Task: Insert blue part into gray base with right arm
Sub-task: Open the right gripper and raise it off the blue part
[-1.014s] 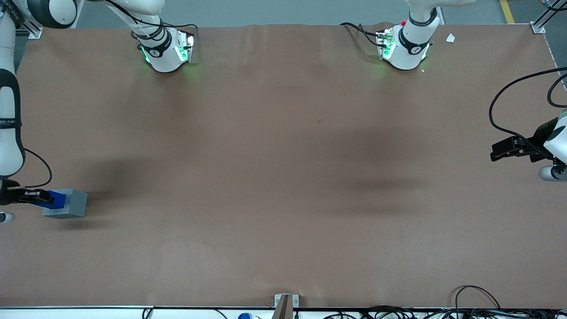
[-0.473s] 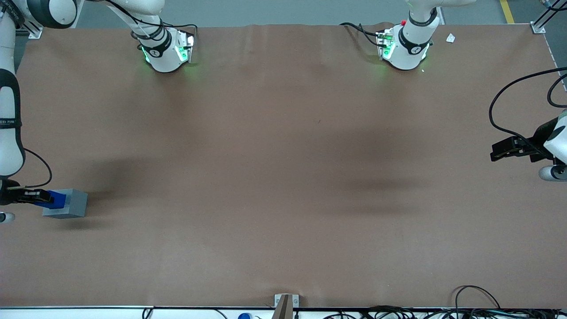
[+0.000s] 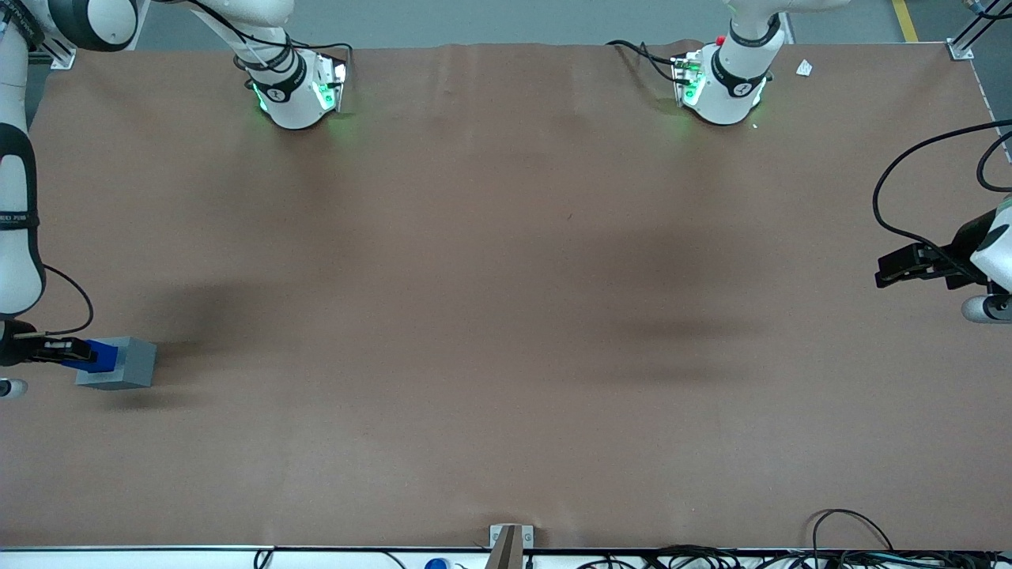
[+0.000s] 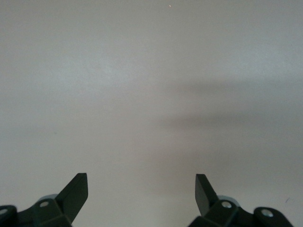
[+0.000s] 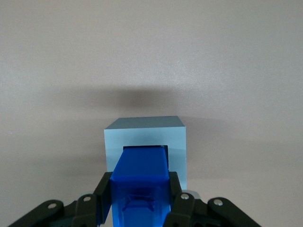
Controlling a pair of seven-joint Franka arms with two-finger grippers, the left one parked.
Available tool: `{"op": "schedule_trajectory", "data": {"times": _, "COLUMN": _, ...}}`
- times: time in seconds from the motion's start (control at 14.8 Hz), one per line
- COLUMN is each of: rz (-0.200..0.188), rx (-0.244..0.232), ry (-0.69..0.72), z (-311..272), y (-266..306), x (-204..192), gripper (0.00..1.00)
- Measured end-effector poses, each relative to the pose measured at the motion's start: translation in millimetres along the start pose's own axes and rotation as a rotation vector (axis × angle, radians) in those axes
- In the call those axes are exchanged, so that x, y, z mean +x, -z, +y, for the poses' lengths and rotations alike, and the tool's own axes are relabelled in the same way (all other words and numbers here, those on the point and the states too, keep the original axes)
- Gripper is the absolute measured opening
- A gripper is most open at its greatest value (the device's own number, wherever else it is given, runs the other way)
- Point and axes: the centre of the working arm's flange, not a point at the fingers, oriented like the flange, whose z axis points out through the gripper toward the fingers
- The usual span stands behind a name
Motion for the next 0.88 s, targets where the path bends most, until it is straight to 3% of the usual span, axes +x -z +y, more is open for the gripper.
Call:
{"op": "schedule_trajectory", "data": {"times": 0.54, "rz": 0.007, "rx": -0.005, "ry": -0.002, "z": 2.2, "y": -6.2, "x": 1.0, "gripper": 0.51}}
{"op": "schedule_trajectory", "data": {"times": 0.81, "rz": 0.018, "rx": -0.006, "ry": 0.004, "z": -1.0, "y": -2.0, "x": 4.7, "gripper": 0.79}}
{"op": "schedule_trajectory", "data": {"times": 0.88, "rz": 0.024, "rx": -0.006, "ry": 0.009, "z": -3.7, "y": 1.5, "x": 7.1, "gripper": 0.93}}
